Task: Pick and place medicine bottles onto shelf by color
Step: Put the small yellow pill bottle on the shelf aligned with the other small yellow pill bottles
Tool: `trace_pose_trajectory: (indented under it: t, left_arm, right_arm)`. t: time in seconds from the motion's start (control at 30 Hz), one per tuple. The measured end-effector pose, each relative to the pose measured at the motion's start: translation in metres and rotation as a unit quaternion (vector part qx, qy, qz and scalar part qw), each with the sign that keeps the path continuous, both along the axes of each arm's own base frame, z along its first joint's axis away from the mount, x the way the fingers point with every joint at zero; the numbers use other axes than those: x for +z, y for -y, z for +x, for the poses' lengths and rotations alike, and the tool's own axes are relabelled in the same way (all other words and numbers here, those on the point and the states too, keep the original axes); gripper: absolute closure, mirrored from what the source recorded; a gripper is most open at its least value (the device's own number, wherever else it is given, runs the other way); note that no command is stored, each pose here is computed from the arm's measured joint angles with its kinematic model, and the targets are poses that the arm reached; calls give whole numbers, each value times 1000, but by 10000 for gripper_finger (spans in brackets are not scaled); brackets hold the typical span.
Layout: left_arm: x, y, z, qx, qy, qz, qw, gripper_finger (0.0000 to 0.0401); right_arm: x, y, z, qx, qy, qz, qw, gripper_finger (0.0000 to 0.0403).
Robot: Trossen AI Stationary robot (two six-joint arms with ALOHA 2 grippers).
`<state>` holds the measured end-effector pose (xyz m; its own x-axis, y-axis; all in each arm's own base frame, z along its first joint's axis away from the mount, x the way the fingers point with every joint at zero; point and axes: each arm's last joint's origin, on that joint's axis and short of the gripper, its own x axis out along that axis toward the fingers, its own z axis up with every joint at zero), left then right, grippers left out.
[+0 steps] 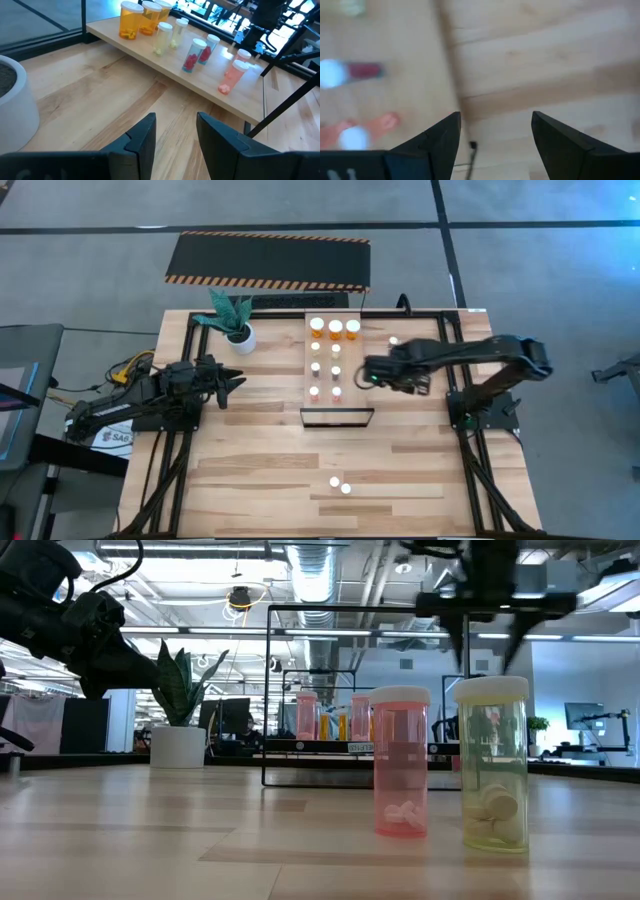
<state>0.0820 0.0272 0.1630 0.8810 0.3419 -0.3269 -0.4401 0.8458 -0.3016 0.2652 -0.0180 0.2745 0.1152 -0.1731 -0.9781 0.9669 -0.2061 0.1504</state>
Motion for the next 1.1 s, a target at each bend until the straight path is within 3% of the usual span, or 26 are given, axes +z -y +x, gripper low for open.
trace_pose_trajectory:
  t: [0.17, 0.33, 0.73, 1.1]
  left_arm:
    - [0, 0, 0, 0, 0, 0, 1000, 273]
    - [0, 0, 0, 0, 0, 0, 1000, 273]
    - [0, 0, 0, 0, 0, 0, 1000, 273]
    - [0, 0, 0, 0, 0, 0, 1000, 273]
  right_arm:
    - [-6, -18, -34, -70, 11, 26, 997, 138]
    - [-9, -38, -44, -72, 15, 36, 997, 138]
    - [-26, -106, -35, 53, 15, 73, 996, 138]
    - [-26, -168, 16, 200, -1, 56, 978, 139]
